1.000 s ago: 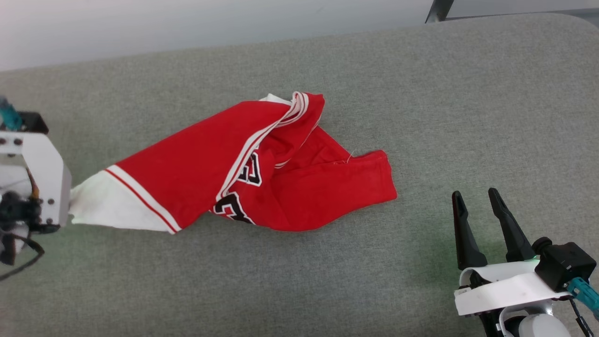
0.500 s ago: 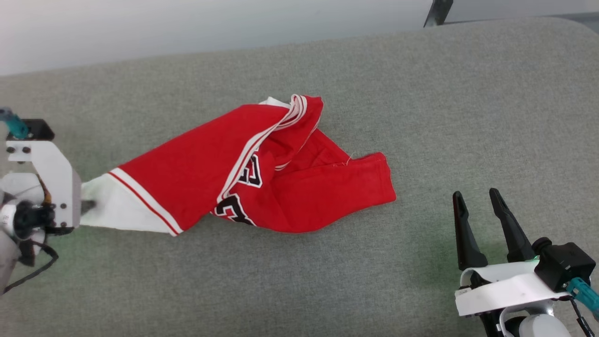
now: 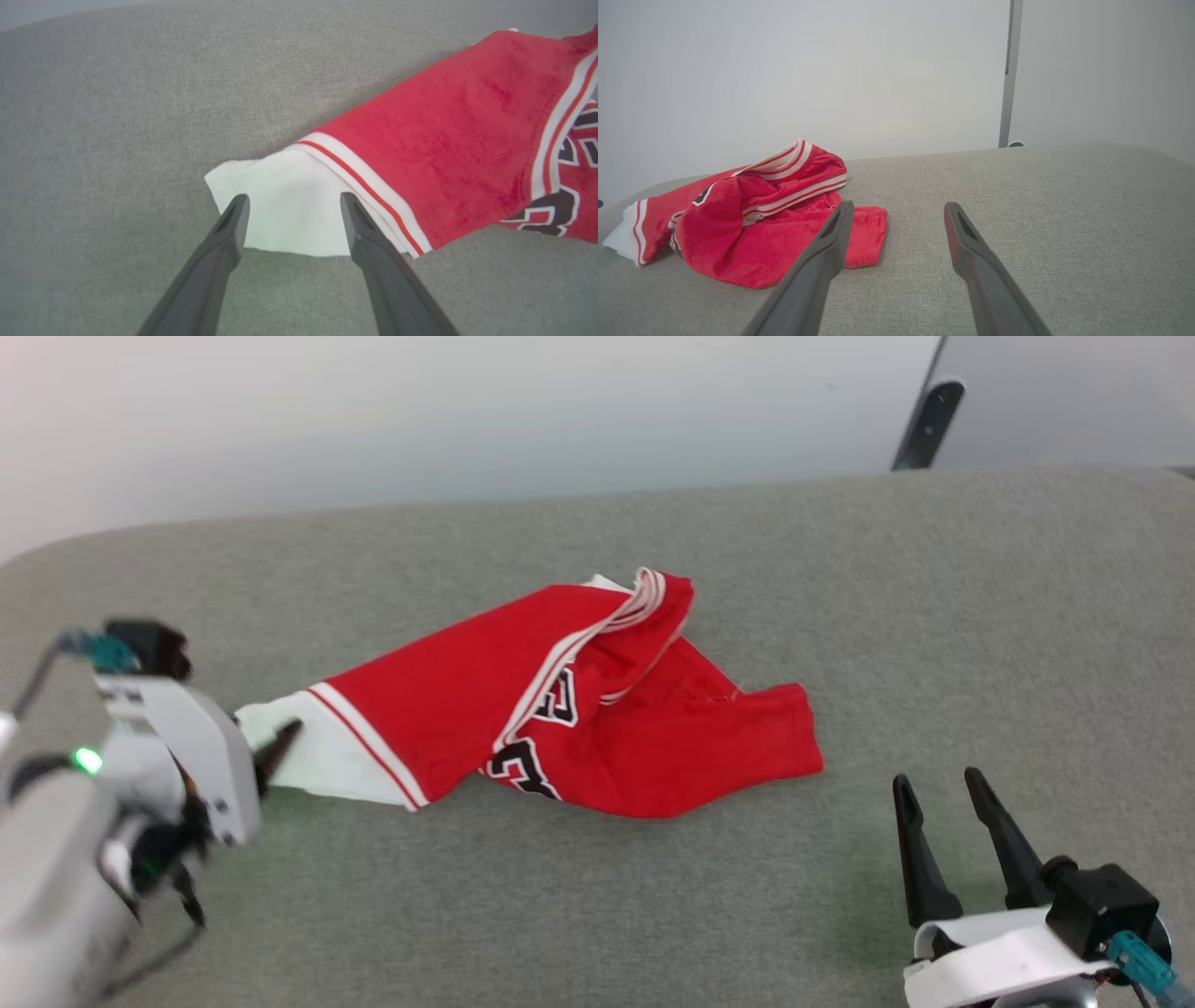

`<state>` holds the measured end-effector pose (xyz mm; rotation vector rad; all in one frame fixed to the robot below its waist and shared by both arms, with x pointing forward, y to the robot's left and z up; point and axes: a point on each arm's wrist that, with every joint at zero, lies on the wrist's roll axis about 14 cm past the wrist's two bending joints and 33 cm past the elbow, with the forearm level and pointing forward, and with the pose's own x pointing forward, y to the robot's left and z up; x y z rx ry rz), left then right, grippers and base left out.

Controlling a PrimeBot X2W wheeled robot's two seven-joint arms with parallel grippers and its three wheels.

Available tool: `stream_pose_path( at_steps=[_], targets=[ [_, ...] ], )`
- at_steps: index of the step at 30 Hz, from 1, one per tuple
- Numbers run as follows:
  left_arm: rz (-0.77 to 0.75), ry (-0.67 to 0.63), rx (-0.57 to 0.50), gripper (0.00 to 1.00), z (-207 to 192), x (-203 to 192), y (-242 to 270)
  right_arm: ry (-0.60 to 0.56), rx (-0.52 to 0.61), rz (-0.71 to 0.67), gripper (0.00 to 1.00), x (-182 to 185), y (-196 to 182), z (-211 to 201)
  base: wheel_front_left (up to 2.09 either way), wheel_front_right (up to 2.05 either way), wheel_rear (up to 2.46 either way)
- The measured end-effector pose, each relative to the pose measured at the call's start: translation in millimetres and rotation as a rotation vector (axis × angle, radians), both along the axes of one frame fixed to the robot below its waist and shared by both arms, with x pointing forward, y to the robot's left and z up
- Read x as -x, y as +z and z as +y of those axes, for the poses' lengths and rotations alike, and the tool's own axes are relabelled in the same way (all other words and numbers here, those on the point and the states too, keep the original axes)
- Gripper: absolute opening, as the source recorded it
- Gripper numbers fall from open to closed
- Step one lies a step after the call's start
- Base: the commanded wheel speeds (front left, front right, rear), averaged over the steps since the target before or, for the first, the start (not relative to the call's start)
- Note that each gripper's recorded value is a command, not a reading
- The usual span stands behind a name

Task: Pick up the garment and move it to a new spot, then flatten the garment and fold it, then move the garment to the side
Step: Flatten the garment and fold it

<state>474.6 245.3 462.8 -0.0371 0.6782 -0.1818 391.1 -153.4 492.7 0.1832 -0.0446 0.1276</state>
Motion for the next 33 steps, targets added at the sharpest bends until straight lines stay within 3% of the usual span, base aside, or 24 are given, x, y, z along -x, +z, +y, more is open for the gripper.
stream_pose_path(
  at_steps=[19, 28, 33],
  targets=[
    [-0.330, 0.167, 0.271, 1.00, -36, 112, -12, 0.058, 0.045, 0.019, 1.00, 11, 5, 14, 0.00, 0.00, 0.00],
    [-0.441, 0.254, 0.208, 1.00, -26, 142, -5, 0.033, 0.061, 0.038, 1.00, 17, 3, 2, 0.00, 0.00, 0.00],
    [-0.539, 0.271, 0.175, 1.00, -30, 151, 12, 0.093, 0.117, 0.089, 1.00, 6, 0, 11, 0.00, 0.00, 0.00]
  ],
)
